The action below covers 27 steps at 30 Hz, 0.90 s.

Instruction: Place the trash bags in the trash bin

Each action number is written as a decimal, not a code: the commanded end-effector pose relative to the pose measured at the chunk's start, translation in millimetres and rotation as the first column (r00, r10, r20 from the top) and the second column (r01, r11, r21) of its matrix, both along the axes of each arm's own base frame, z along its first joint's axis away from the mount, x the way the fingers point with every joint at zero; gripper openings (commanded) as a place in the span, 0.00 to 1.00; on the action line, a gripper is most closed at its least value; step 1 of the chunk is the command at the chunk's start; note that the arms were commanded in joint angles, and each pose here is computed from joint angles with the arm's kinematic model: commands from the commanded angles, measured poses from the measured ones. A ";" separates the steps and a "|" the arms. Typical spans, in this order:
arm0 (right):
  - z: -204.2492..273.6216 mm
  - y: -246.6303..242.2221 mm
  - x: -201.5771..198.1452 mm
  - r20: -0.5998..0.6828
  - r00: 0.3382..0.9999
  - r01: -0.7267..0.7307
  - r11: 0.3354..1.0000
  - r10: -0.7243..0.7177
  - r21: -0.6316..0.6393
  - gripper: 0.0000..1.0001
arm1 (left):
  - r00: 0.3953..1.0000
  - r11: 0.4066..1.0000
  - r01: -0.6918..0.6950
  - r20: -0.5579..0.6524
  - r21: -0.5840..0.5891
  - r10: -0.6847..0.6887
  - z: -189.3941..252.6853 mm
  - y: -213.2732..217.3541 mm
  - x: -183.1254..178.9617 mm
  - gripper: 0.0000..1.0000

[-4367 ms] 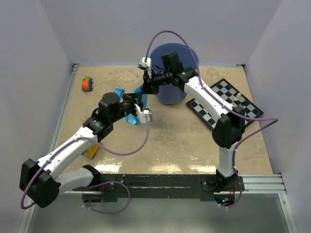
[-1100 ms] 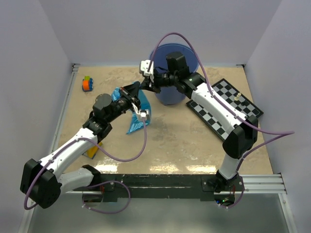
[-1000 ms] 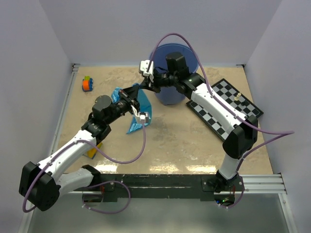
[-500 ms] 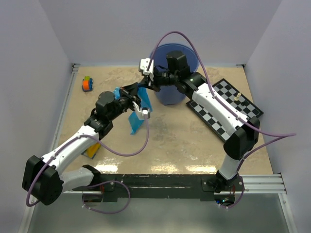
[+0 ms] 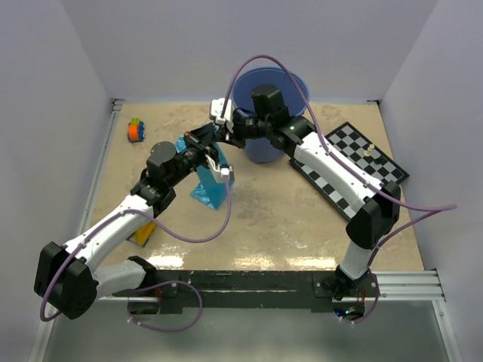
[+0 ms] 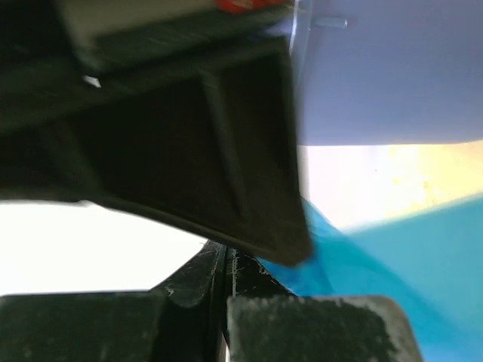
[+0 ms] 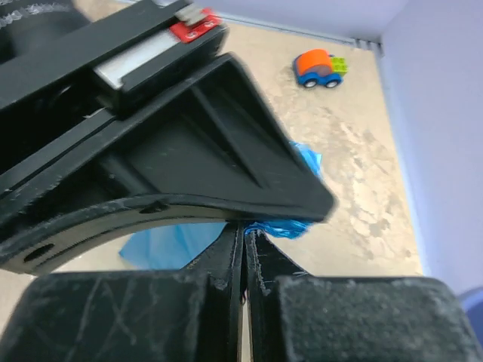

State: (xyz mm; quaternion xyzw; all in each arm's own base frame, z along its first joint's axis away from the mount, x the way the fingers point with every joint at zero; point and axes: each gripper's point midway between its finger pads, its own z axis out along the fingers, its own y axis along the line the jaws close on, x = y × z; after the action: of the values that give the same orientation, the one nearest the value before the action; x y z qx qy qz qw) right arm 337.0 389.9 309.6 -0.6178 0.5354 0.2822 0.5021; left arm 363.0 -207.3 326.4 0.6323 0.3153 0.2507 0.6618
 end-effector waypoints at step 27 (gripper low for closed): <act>1.8 -11.9 23.4 0.127 0.984 0.132 0.991 -0.128 -0.022 0.00 | 0.991 0.992 0.125 0.045 0.020 -0.126 35.5 -14.5 -28.1 0.00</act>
State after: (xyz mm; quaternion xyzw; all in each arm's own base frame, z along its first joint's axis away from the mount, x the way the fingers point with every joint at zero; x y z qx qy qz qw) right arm 362.6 379.3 325.7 -0.5990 0.5434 0.2163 0.5470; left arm 344.1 -211.0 316.8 0.6796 0.3069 0.2224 0.6281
